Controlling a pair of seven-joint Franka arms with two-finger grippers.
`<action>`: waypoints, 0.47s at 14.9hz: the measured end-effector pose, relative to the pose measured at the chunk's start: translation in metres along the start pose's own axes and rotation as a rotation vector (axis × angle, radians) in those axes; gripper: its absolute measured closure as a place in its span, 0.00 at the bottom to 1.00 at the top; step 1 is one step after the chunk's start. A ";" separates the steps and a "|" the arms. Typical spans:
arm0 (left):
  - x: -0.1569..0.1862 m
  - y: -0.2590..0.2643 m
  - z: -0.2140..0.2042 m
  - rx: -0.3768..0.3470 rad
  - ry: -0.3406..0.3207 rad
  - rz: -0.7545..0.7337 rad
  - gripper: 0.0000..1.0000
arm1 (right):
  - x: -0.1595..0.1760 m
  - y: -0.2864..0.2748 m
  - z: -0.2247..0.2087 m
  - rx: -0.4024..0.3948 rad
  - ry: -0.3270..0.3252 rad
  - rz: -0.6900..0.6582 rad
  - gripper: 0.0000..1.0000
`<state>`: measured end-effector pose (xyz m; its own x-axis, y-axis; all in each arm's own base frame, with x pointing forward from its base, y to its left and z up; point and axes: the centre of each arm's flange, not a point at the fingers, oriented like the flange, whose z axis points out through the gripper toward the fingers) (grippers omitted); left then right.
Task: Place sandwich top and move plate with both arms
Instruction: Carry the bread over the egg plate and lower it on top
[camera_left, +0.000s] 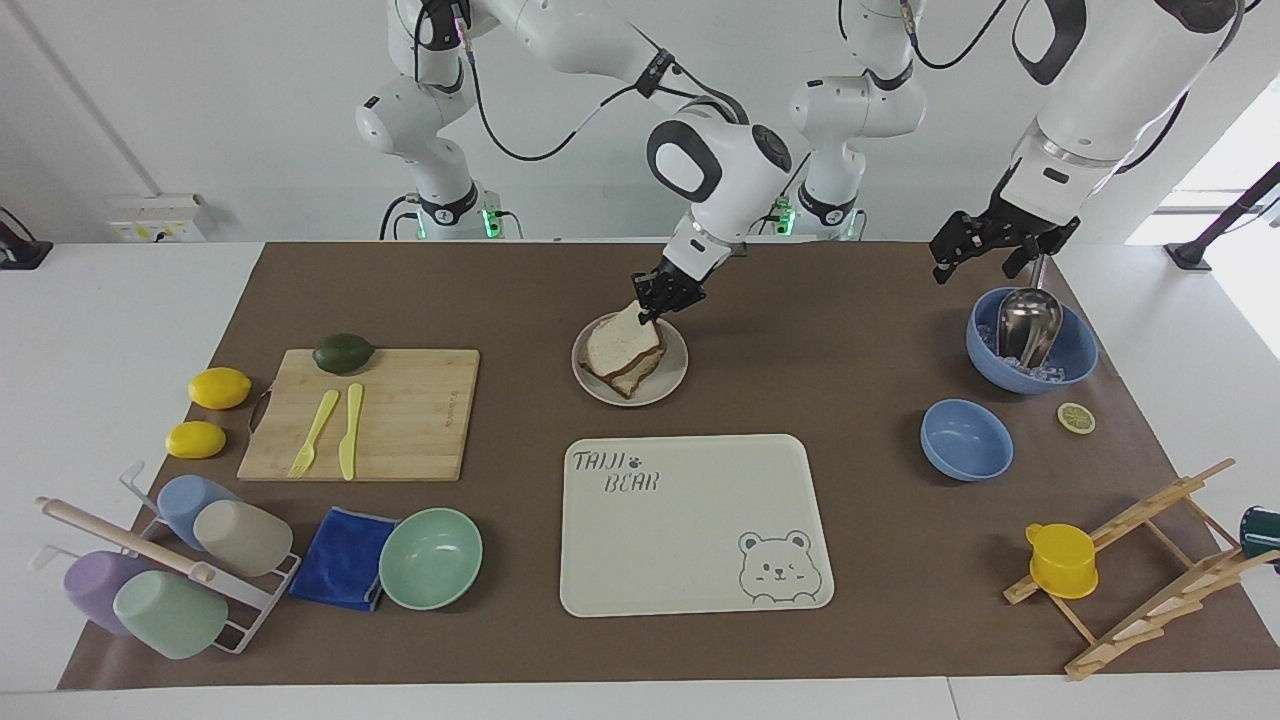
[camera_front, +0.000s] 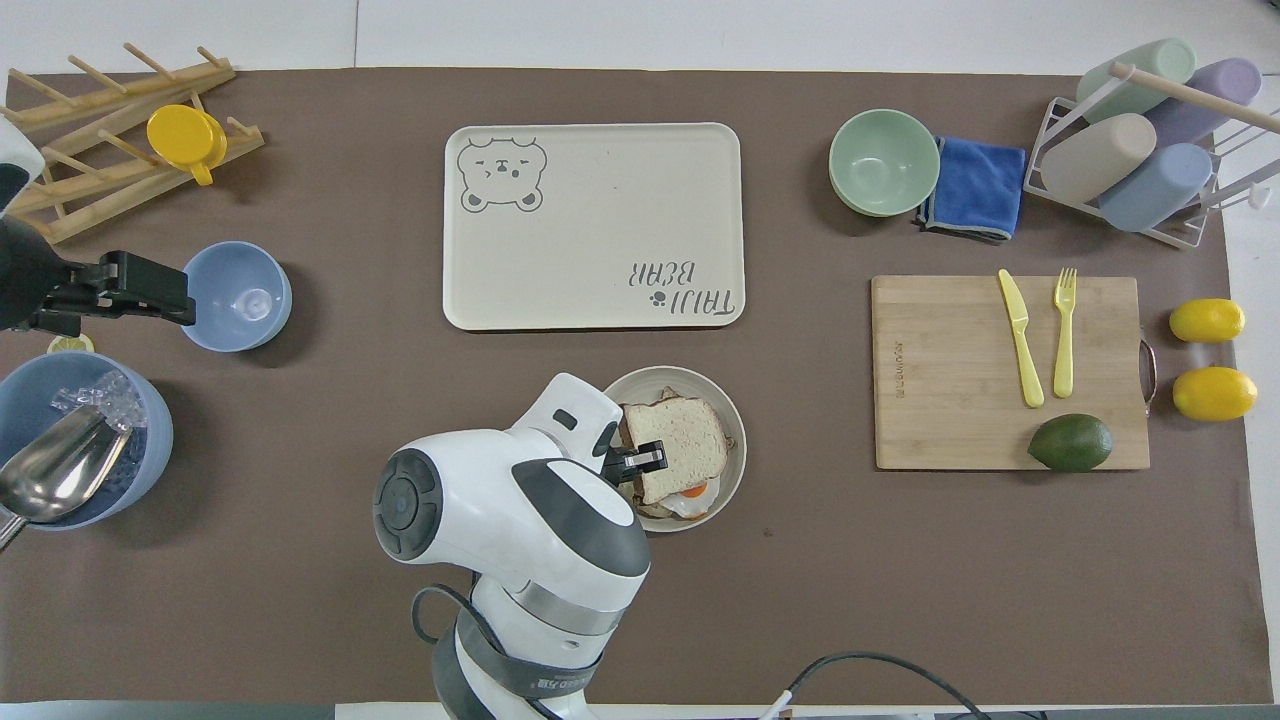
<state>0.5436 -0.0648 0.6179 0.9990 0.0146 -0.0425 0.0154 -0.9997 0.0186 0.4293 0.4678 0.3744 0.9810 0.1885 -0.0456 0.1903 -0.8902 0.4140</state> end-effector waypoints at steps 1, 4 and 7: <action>0.000 0.000 0.000 0.000 0.000 0.000 0.00 | 0.001 0.001 0.001 0.007 -0.002 0.004 0.92; 0.000 0.000 0.000 0.000 0.000 0.000 0.00 | 0.005 0.003 0.002 0.053 -0.020 0.031 0.92; 0.000 0.000 0.000 0.000 0.000 0.000 0.00 | 0.012 0.007 0.006 0.093 -0.036 0.056 0.89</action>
<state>0.5436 -0.0648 0.6179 0.9990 0.0146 -0.0423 0.0154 -0.9997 0.0187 0.4423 0.4609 0.3710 0.9905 0.1244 -0.0579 0.1366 -0.9339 0.3303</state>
